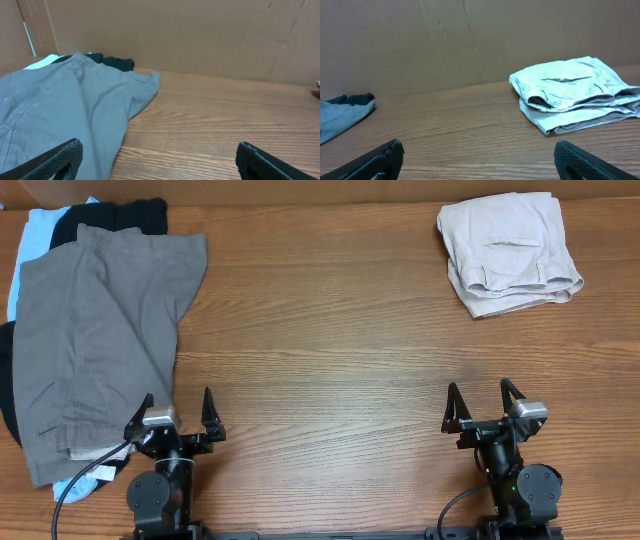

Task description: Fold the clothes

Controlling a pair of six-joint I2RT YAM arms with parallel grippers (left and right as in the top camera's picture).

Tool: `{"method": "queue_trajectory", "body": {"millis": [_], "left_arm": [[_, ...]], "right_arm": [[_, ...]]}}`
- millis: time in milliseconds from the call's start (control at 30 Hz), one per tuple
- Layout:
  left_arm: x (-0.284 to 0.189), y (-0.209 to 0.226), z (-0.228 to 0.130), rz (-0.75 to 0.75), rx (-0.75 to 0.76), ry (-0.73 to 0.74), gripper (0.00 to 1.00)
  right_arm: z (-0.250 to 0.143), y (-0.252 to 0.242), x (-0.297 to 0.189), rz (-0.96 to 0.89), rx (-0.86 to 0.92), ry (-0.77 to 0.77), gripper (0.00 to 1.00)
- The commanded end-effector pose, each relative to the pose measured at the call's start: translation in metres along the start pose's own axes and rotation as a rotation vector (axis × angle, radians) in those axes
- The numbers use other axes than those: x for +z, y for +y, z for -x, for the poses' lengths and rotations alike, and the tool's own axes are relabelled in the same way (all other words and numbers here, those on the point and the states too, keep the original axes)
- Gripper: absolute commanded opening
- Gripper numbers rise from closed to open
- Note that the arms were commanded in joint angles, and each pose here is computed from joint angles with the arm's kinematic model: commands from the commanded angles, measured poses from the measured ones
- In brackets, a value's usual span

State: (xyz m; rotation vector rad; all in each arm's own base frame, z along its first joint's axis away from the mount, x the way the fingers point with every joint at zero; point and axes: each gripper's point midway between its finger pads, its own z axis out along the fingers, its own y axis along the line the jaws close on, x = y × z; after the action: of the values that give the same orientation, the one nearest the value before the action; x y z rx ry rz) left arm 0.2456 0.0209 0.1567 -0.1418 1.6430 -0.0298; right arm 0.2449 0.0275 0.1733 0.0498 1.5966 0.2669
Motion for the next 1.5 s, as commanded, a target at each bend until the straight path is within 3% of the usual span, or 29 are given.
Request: {"method": "queue_trajectory", "body": {"millis": [0,1467], "left_arm": [[-0.0004,-0.0001,0.0007,-0.005,0.012,-0.007,1.00],[-0.0004,-0.0001,0.0007,-0.005,0.012,-0.007,1.00]], "right_arm": [[-0.0017,-0.0010,0.0000,-0.005,0.003,-0.004,1.00],[-0.0010,-0.0062,-0.0001,-0.034,-0.005,-0.009,1.00]]}}
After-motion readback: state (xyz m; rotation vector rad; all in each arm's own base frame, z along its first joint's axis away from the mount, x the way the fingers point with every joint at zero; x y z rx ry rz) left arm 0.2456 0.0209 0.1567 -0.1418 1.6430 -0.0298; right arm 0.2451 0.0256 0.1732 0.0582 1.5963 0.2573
